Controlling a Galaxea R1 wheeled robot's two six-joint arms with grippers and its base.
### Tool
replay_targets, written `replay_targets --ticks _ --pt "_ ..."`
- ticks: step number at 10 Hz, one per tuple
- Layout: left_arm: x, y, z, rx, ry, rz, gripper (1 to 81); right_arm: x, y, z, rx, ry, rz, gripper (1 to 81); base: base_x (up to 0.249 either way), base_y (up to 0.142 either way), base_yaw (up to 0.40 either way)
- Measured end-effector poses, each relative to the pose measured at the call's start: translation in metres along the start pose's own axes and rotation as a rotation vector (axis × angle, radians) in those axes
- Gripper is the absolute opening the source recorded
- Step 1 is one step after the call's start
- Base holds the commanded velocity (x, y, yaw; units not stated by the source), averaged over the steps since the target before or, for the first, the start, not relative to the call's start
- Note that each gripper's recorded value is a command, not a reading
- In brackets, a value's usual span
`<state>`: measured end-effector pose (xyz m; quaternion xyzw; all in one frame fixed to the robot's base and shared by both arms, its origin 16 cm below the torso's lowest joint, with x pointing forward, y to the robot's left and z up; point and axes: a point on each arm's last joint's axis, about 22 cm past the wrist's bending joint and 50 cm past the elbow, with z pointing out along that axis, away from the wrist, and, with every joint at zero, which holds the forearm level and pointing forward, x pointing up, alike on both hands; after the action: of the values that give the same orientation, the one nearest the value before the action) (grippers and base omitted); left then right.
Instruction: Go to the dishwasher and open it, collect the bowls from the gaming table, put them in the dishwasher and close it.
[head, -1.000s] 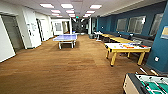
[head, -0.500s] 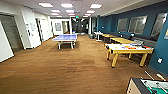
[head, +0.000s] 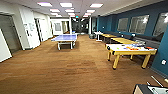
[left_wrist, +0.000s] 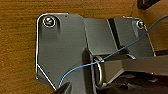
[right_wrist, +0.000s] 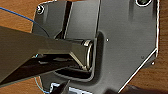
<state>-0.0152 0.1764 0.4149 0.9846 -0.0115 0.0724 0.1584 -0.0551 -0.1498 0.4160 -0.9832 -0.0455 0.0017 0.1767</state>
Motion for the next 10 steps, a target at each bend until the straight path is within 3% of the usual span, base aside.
replay_targets --ticks 10 --pt "0.0012 0.0026 0.0007 -0.003 0.001 0.000 81.1 -0.0017 0.0014 -0.0001 -0.003 -0.002 0.001 81.1 0.236 0.000 0.000"
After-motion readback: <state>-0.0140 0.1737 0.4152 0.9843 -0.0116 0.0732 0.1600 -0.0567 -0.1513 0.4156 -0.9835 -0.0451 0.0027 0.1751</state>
